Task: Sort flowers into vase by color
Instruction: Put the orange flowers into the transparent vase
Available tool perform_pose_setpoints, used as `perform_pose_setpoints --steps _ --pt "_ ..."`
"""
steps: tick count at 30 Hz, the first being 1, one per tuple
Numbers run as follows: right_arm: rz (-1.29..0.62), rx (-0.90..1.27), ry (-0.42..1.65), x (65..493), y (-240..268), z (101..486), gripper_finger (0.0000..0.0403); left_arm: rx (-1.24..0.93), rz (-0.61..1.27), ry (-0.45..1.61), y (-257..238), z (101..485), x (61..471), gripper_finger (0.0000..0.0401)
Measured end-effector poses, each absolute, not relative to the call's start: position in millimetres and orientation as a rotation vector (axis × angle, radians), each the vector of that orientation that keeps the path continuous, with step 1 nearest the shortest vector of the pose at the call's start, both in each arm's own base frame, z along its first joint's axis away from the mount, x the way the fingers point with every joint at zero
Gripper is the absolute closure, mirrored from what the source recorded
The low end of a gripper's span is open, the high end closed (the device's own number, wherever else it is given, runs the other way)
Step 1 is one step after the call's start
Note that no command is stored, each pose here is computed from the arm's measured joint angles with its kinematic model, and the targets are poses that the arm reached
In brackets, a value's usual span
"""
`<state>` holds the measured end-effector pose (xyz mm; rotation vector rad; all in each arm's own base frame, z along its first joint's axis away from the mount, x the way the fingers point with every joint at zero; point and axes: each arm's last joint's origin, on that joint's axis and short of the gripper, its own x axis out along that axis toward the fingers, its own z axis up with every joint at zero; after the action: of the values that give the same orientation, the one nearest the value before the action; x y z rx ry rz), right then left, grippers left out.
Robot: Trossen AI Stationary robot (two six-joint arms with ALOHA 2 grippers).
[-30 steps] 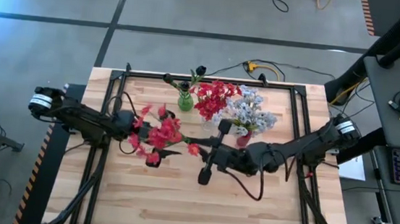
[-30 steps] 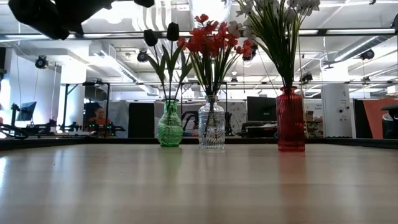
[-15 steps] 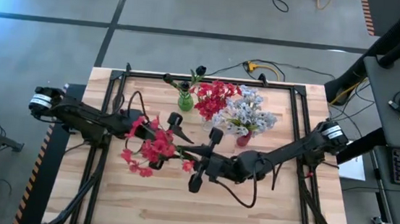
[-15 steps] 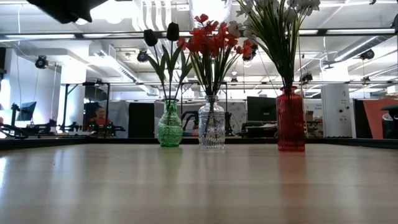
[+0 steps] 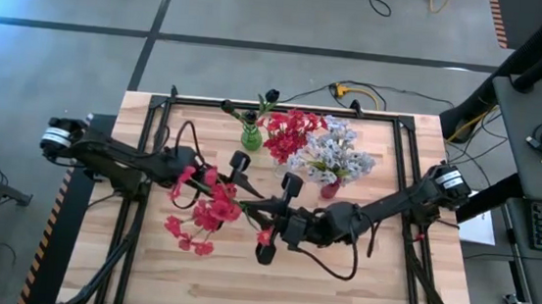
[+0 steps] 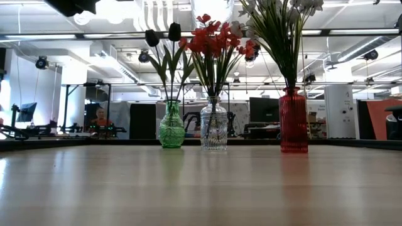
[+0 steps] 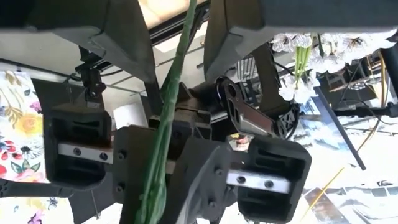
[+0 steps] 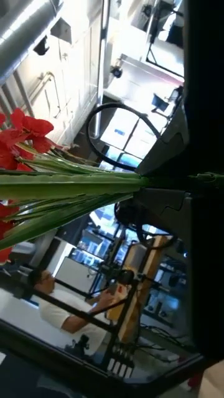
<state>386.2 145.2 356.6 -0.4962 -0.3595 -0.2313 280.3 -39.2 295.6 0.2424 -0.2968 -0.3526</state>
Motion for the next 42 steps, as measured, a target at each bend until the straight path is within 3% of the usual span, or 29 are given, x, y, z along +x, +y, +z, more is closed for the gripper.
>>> perform_pose_setpoints --steps 7,13,16,19,30,35,42 --pt "-0.241 -0.515 -0.355 386.9 143.3 356.5 0.0390 0.241 -0.364 -0.271 -41.4 291.0 297.3 0.0308" --pt "-0.242 -0.528 -0.348 385.4 147.6 356.0 0.0390 0.243 -0.382 -0.270 -41.8 291.1 298.6 0.0388" --pt "-0.263 -0.526 -0.331 382.8 151.5 356.4 0.0386 0.239 -0.378 -0.238 -41.3 289.8 295.6 0.0395" --pt "-0.343 -0.497 -0.279 378.9 152.6 358.0 0.0361 0.231 -0.363 -0.193 -40.3 288.7 293.2 0.0399" --pt "-0.528 -0.417 -0.064 366.0 165.6 372.4 0.0203 0.241 -0.222 -0.034 -34.6 285.9 284.6 0.0400" --pt "-0.527 -0.382 0.014 365.4 168.2 378.0 0.0173 0.249 -0.222 -0.044 -34.5 289.8 281.0 0.0400" --pt "-0.528 -0.322 0.051 368.3 163.4 378.9 0.0166 0.256 -0.220 -0.047 -34.3 290.6 280.4 0.0401"
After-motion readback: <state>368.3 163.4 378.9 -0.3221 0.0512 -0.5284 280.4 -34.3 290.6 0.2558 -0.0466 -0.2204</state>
